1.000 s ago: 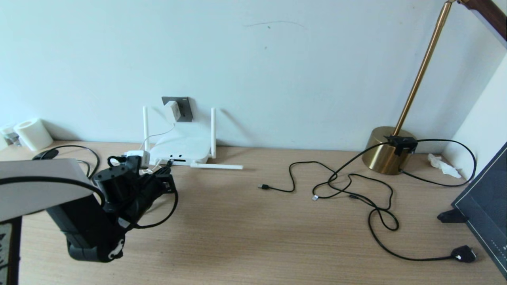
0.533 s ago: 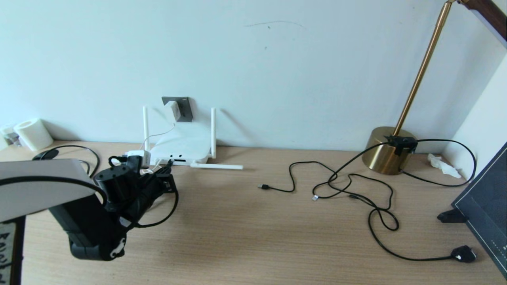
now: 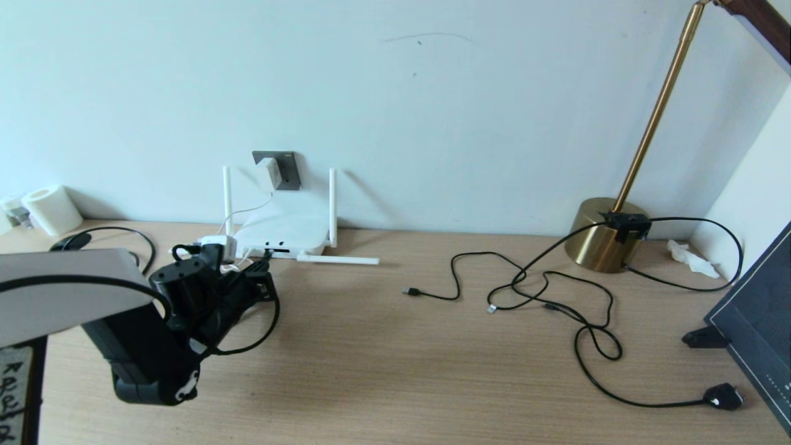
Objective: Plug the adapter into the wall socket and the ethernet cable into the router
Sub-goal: Align cable and router interface
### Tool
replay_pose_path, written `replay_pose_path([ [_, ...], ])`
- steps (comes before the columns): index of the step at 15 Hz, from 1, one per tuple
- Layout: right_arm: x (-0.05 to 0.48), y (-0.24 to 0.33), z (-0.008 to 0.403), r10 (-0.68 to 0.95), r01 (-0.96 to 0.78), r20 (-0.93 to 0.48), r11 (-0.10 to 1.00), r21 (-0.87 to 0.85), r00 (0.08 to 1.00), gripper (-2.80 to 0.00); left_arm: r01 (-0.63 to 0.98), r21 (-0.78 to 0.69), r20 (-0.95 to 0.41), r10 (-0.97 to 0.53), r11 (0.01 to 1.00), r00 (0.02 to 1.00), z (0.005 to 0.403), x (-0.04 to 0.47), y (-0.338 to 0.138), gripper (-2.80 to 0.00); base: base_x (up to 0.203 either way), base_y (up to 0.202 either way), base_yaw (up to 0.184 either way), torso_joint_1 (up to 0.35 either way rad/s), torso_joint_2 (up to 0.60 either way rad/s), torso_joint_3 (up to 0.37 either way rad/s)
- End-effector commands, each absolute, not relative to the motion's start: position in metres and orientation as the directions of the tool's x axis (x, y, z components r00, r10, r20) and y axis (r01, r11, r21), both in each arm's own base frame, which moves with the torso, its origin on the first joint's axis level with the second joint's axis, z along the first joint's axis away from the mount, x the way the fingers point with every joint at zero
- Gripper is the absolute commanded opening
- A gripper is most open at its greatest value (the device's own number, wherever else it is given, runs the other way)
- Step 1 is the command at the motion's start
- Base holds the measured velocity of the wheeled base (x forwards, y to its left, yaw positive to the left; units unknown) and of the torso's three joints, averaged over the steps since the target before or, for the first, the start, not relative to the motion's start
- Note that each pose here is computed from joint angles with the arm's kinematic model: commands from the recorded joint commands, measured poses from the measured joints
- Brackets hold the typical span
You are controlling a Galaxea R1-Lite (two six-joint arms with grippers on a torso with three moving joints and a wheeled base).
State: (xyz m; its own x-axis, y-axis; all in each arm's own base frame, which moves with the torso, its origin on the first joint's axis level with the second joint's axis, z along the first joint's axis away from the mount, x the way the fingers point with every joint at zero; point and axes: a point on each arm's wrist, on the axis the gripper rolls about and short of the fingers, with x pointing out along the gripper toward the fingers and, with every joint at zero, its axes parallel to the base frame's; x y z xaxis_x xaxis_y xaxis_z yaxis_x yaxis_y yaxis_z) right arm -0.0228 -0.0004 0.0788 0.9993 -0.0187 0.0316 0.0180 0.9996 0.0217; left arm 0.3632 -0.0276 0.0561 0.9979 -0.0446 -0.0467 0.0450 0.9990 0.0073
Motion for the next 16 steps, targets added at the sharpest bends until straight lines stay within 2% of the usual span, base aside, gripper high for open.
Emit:
replay_pose_path([
  [1,-0.022,-0.0004,0.0758,-0.018,0.018,0.021,1.0,0.022,1.0,0.0,0.039,0.007,-0.04,-0.038,0.999,0.998,0.0546,0.3657,-0.0256,-2.8,0.0,0.0,0.0,0.0,0.0,0.0],
  [16,-0.022,-0.0004,0.0758,-0.018,0.018,0.021,1.0,0.022,1.0,0.0,0.034,0.007,-0.036,-0.034,0.999,0.999,0.053,0.3695,-0.0205,-2.8,0.0,0.0,0.0,0.0,0.0,0.0],
])
